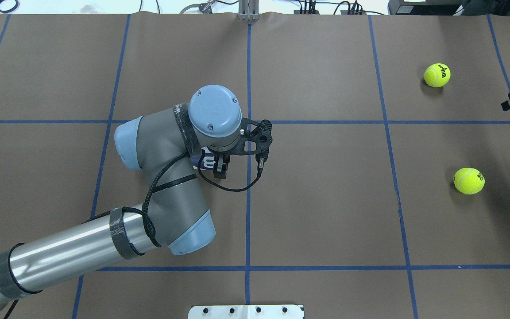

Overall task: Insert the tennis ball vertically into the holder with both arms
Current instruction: 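Close the left gripper around the middle of the white can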

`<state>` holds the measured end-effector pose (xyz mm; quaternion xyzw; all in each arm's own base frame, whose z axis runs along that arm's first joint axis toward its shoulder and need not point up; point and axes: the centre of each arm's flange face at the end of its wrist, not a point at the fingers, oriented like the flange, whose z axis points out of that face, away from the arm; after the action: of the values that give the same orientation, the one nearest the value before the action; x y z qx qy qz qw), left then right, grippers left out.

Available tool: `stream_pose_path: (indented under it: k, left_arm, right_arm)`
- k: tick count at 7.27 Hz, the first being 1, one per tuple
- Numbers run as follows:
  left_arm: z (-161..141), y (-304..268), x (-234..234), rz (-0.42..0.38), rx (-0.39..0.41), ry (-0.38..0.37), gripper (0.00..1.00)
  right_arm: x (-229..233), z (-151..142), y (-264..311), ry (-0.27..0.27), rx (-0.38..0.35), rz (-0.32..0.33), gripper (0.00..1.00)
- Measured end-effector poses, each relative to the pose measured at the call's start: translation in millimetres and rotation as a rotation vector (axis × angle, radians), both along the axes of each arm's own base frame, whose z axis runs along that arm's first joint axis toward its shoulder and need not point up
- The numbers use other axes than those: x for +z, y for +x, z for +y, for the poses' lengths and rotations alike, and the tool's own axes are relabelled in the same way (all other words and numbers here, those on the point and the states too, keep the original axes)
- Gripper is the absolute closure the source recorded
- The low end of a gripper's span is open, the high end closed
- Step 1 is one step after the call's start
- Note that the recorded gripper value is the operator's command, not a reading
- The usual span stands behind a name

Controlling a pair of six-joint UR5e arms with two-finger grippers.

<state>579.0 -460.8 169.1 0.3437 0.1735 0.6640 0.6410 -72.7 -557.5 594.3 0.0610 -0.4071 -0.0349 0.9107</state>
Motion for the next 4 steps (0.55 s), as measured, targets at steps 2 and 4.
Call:
stream_pose_path:
  k: [2,4]
  left_arm:
    - [-7.9,7.6,9.0,0.001,-0.016,0.018,0.02]
    - [-9.5,12.4,17.0,-0.002,-0.018,0.019,0.02]
  right_arm:
    - [-0.4,0.1,-1.3,0.002,-0.004,0.0,0.01]
    - [-0.5,0.3,-2.9,0.003,-0.007,0.0,0.01]
